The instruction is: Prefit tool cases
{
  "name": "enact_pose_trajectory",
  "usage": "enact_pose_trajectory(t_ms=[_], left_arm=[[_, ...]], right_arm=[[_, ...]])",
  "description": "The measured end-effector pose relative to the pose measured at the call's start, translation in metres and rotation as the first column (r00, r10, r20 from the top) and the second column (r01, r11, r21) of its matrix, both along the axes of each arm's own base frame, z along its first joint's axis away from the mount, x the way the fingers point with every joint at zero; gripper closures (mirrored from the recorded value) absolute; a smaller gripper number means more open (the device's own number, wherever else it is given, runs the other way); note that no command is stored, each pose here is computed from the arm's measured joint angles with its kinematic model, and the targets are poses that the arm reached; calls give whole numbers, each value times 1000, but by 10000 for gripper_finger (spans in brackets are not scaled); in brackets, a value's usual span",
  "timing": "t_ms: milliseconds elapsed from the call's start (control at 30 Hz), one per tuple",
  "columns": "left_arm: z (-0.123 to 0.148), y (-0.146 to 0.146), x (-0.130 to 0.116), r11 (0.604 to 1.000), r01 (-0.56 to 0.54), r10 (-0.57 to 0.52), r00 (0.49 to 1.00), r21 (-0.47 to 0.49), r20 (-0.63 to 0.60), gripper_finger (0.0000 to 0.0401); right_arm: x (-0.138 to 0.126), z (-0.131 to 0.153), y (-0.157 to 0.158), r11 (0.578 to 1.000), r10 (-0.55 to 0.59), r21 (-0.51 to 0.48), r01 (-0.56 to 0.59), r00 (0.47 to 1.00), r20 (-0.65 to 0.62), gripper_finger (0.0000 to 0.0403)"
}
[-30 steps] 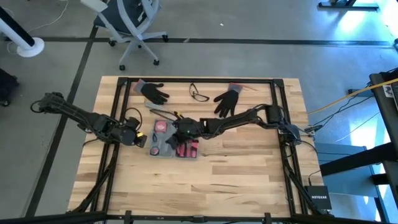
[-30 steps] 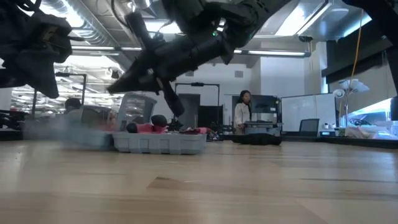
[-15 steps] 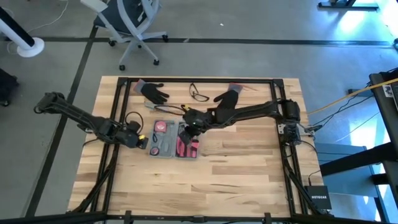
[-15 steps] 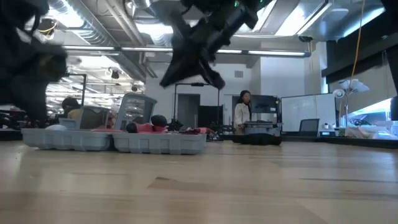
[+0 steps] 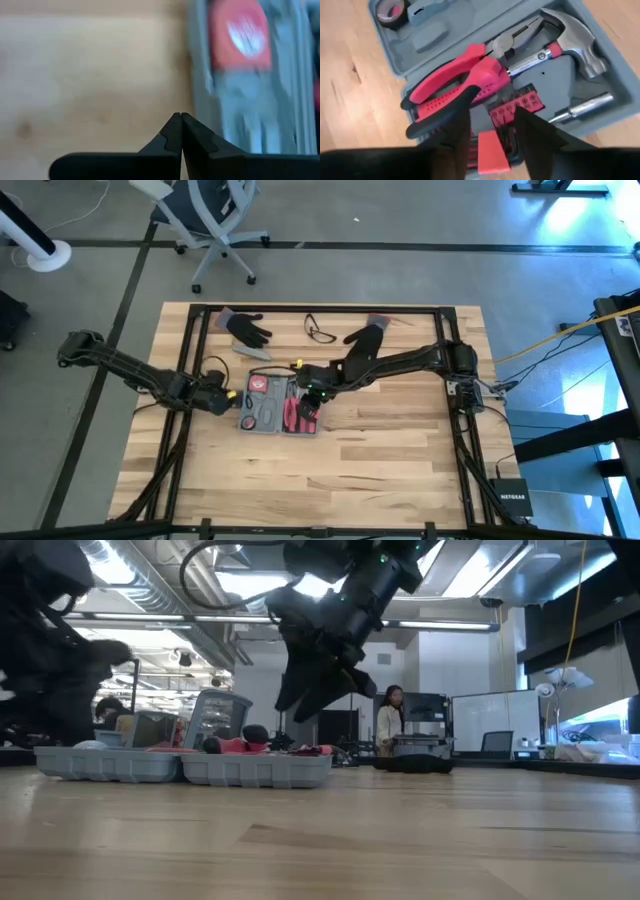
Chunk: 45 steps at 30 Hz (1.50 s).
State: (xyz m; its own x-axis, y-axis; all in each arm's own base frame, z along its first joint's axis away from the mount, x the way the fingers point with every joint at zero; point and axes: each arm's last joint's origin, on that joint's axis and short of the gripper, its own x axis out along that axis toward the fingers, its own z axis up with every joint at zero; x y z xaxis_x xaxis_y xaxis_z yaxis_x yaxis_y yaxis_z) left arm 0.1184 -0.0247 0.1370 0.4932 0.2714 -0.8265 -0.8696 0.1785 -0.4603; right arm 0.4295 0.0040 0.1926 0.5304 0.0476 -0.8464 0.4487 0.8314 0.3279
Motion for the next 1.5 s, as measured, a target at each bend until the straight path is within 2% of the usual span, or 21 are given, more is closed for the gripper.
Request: enact_pose_trajectory(t_ms=[100, 267, 467, 600, 833, 967, 1133, 1300, 1400, 1500], left_arm=[[-1, 9, 1, 992, -125, 125, 992, 6, 2, 401], [-6, 23, 11, 975, -220, 220, 976, 34, 4, 401], [-14, 39, 35, 963, -257, 255, 966, 75, 39, 401], [-16, 53, 47, 956, -266, 272, 961, 124, -39, 401], [-13, 73, 70, 975, -146, 165, 981, 169, -100, 401], [-19, 72, 79, 988, -74, 96, 983, 136, -156, 401], [-21, 54, 89, 992, -28, 48, 986, 122, -162, 401], [-19, 33, 95, 999, -19, 24, 994, 47, -107, 401], [-19, 22, 96, 1000, -26, 27, 996, 13, -80, 401], [-18, 10, 98, 999, -24, 23, 999, -24, -30, 401]], right_arm=[[-1, 3, -1, 1000, -2, -1, 2, 1000, 5, 221], [-6, 11, 0, 1000, 20, -14, -20, 1000, -4, 198], [-12, 18, -1, 999, 39, -27, -40, 999, -25, 196], [-14, 24, -1, 999, 39, -28, -40, 999, -35, 196], [-11, 35, -1, 998, 36, -43, -37, 999, -13, 196], [-12, 40, -1, 998, 27, -64, -29, 999, -31, 196], [-22, 34, -1, 998, 9, -55, -17, 989, -151, 196], [-31, 20, 10, 998, -54, 5, 57, 971, -231, 196], [-32, 10, 25, 995, -56, 70, 74, 972, -228, 196], [-34, 3, 40, 991, -70, 94, 93, 972, -223, 196]])
